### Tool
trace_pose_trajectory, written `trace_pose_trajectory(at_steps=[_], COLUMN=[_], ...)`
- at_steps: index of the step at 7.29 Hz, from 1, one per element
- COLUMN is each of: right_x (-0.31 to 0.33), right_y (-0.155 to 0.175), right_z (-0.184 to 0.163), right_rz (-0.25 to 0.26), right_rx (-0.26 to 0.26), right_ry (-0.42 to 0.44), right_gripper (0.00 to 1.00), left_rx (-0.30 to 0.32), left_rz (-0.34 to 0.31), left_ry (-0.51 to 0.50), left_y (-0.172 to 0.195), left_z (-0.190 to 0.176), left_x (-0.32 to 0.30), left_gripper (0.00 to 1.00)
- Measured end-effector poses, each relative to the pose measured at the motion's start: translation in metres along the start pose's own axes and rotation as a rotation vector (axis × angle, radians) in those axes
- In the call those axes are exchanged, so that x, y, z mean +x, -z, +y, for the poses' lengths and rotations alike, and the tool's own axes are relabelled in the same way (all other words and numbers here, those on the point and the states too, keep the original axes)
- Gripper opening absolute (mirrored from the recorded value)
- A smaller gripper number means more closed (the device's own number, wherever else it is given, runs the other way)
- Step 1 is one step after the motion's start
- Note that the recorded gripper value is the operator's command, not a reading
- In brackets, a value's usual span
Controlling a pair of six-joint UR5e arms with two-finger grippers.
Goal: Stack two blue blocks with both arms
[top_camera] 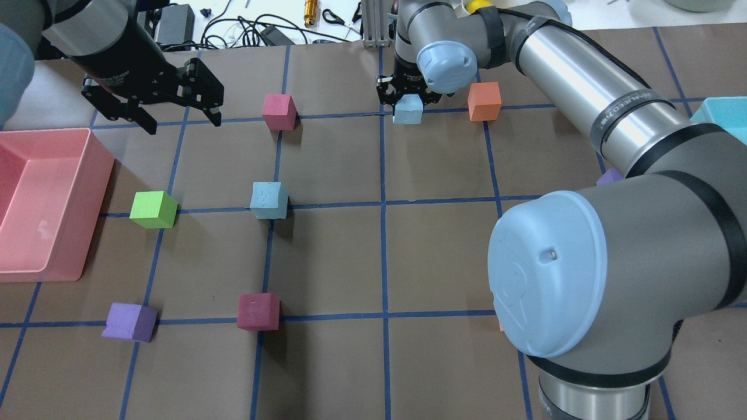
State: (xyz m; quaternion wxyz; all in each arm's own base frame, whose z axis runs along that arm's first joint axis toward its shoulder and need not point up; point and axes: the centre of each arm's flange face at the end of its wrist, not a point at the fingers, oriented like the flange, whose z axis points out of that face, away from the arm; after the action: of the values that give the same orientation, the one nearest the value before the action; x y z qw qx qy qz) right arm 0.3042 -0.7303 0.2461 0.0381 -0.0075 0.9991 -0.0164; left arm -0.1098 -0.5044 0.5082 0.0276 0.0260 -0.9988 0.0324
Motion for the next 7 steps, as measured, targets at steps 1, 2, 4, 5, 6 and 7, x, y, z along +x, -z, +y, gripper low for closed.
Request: trace_pose_trajectory(at_steps=[1,2,4,5,6,7], right_x=[-0.004,-0.011,-0.028,-0.034,-0.038,-0.039], right_y=[-0.006,-0.013,-0.032,-0.042,-0.047,-0.049], right_z=[-0.003,-0.008,-0.011,-0.010,-0.009,-0.008], right_rz=[-0.019,-0.029,-0.034,-0.033,-0.032,-0.031], right_rx=[-0.004,-0.005,-0.015,-0.024,-0.030,-0.033], right_ry=[-0.004,0.000,0.018,0.026,0.031,0.036], right_gripper=[0.00,0.00,0.00,0.03,0.79,1.00], left_rx=[0.001,0.003,-0.010,-0.016,-0.016,-0.019], left_rz=[0.000,-0.001,-0.007,-0.012,-0.021,-0.029], left_ry=[-0.002,-0.006,-0.010,-0.010,-0.011,-0.011], left_y=[0.001,0.003,-0.002,-0.006,-0.006,-0.008], left_z=[0.001,0.003,0.009,0.011,0.011,0.008], left_x=[0.000,0.000,-0.001,-0.002,-0.002,-0.003], left_gripper=[1.00,1.00,1.00,1.00,1.00,1.00])
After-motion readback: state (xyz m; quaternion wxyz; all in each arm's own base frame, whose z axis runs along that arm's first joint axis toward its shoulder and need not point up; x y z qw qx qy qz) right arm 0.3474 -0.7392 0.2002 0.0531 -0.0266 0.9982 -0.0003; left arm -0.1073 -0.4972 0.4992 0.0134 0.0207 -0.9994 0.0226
